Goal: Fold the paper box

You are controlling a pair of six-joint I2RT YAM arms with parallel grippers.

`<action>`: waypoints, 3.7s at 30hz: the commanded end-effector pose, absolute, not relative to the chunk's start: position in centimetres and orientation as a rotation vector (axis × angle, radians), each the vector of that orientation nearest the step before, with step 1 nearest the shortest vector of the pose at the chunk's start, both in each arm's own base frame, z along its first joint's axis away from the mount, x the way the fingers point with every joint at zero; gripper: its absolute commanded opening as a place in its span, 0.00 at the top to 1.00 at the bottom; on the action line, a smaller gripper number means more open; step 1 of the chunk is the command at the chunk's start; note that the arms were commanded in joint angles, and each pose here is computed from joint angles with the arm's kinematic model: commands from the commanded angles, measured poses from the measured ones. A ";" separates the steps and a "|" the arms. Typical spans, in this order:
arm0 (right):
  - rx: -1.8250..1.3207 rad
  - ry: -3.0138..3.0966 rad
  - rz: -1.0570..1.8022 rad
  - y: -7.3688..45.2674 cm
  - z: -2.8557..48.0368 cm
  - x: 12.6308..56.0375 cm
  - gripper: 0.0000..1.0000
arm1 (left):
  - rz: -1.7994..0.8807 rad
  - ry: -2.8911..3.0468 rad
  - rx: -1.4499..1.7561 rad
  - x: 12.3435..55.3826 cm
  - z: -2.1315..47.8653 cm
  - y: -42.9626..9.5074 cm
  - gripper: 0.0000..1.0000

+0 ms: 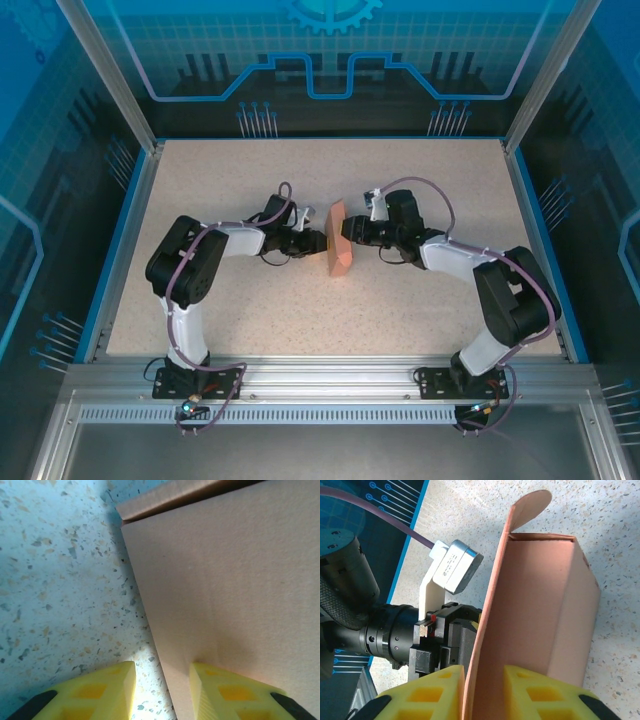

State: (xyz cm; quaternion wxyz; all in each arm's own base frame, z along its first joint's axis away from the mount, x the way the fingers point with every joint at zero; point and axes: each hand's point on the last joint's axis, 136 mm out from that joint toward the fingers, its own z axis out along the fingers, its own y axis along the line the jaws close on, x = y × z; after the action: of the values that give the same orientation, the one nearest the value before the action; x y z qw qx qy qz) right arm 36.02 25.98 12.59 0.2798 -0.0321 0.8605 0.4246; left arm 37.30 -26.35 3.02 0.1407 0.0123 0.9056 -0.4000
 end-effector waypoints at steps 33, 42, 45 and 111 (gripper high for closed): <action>0.049 2.473 0.965 27.0 8.2 34.0 0.80 | -0.705 2.134 0.185 30.5 12.7 -27.2 0.07; 0.067 2.459 1.011 27.4 8.4 34.3 0.80 | -0.474 2.034 0.250 31.7 12.1 -28.2 0.04; 0.069 2.458 1.018 27.5 8.4 34.4 0.80 | -0.421 2.002 0.267 32.3 11.7 -28.5 0.04; -1.175 1.839 0.511 21.4 17.9 39.5 0.51 | -0.572 1.889 0.709 32.5 13.3 -24.1 0.76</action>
State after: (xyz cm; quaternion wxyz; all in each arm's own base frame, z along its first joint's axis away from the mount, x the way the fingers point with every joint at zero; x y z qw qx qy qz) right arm 40.11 20.81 17.74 0.4261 -0.3852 0.7891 0.2175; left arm 33.95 -23.67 13.16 0.5109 0.2555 0.7928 -0.2124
